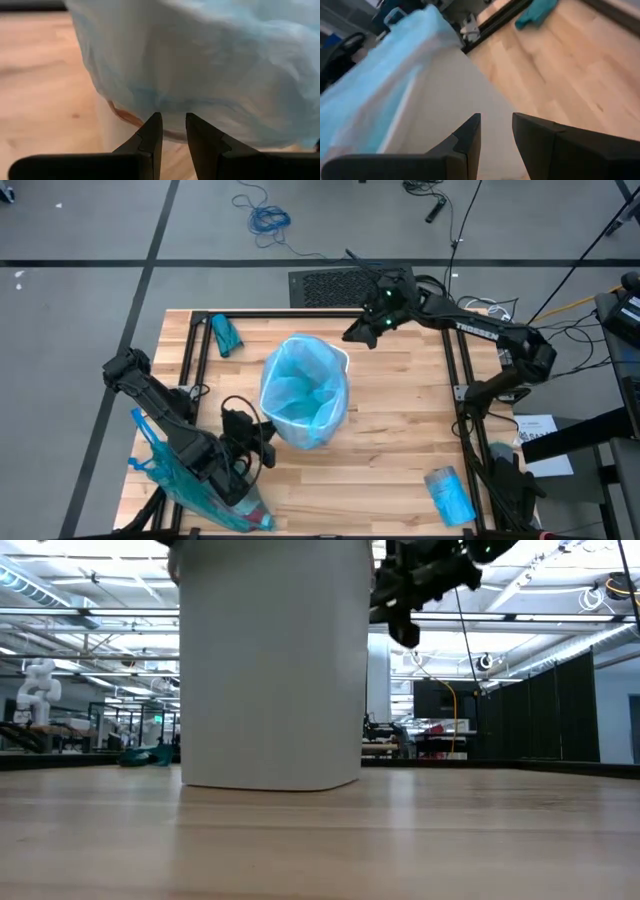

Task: Place trash/remove bag and relplace
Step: Insert the new blue trash bag into the white trash bin

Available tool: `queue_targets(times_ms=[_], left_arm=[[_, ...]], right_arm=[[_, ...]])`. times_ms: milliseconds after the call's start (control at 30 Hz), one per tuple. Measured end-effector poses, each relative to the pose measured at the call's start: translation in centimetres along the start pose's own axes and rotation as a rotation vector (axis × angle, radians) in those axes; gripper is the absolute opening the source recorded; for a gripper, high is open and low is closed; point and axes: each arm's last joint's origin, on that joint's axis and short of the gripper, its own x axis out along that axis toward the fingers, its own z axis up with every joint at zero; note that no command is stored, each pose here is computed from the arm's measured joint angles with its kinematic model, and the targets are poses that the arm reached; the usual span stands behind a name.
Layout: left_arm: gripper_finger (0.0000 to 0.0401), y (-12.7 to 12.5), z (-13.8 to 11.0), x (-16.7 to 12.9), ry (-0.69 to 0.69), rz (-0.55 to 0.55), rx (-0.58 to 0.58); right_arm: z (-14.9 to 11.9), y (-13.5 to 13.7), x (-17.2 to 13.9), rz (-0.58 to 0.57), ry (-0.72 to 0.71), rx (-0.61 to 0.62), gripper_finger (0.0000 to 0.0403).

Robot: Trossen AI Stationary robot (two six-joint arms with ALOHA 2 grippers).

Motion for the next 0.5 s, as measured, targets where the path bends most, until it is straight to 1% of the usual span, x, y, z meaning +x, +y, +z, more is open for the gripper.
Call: queue_targets(times_ms=[100,233,367,500], left_arm=[[0.0083,0.2,-0.9,1.1,-0.029,-0.02,-0.116],[0.0083,0.0,-1.2,1.8,-0.015,-0.029,-0.163],[0.0083,0.0,-1.2,1.8,-0.015,-0.027,-0.163],[0.0083,0.6,-1.0,2.0,-0.01,0.018,-0.113]], right_arm=[[-0.1,-1.5,0.5,0.058,0.049,0.02,0.0105],[-0.2,-2.5,1.0,0.13,0.085,0.04,0.0105],[-0.3,-2.8,1.3,0.193,0.107,0.033,0.0105],[-0.4,-2.4,1.4,0.257,0.128,0.027,0.0105]])
